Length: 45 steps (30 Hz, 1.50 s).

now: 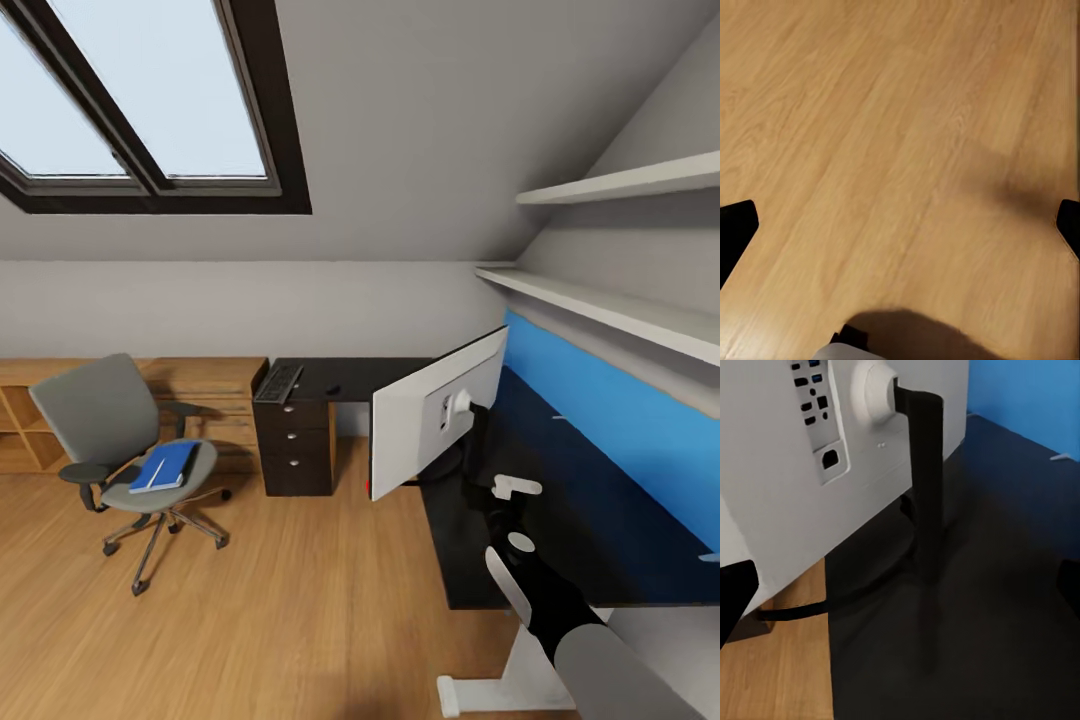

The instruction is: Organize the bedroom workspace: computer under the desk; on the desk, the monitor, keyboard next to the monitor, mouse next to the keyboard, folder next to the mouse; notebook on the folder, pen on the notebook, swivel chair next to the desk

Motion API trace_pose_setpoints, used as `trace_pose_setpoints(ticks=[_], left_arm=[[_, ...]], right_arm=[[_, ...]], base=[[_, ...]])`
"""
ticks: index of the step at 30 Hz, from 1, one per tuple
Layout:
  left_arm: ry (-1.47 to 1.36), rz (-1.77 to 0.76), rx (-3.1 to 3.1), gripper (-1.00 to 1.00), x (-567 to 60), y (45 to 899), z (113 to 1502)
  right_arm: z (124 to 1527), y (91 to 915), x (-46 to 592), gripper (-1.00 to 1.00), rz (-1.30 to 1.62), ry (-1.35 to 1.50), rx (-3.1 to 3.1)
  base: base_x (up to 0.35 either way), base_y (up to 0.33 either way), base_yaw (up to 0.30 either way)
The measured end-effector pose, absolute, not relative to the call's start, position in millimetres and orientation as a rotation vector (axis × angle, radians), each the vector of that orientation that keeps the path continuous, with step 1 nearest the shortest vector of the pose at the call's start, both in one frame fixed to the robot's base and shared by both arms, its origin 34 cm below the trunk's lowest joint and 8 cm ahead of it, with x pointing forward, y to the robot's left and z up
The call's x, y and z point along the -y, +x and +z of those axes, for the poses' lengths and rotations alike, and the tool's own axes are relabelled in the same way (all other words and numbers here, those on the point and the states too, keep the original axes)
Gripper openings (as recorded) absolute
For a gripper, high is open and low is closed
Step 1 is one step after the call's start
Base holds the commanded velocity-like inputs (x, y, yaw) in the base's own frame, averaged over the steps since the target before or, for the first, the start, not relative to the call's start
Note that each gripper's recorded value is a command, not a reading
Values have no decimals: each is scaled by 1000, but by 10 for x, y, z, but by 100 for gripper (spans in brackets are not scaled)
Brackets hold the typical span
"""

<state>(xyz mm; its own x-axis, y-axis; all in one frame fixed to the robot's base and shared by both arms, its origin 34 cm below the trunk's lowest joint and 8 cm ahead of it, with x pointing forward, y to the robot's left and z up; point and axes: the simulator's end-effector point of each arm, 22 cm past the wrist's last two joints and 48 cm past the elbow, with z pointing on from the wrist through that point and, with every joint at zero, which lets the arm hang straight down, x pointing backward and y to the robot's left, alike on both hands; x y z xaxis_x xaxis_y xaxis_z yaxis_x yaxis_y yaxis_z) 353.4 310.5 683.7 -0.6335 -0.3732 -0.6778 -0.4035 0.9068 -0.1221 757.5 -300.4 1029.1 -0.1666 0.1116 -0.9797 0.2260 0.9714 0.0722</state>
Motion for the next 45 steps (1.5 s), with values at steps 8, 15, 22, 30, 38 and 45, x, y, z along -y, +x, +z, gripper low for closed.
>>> trace_pose_setpoints(ticks=[8,15,22,30,38,45], left_arm=[[-551,53,-2316,100,-3109,3539,6839],[-549,52,-2314,100,-3112,3544,6842],[-550,52,-2313,100,-3114,3544,6845],[-550,52,-2312,100,-3111,3548,6846],[-557,54,-2308,100,-3117,3550,6850],[-560,57,-2308,100,-3124,3555,6835]], right_arm=[[10254,7567,3019,100,-107,254,-1748],[10226,7553,3047,100,-112,258,-1736],[10107,7502,3101,100,-126,263,-1735],[9931,7412,3176,100,-144,265,-1720],[9872,7377,3173,100,-150,235,-1709],[9902,7373,3187,100,-150,233,-1669]], base=[[124,-119,0],[17,-18,0],[70,-50,0],[141,-101,0],[17,-13,0],[1,-1,0]])
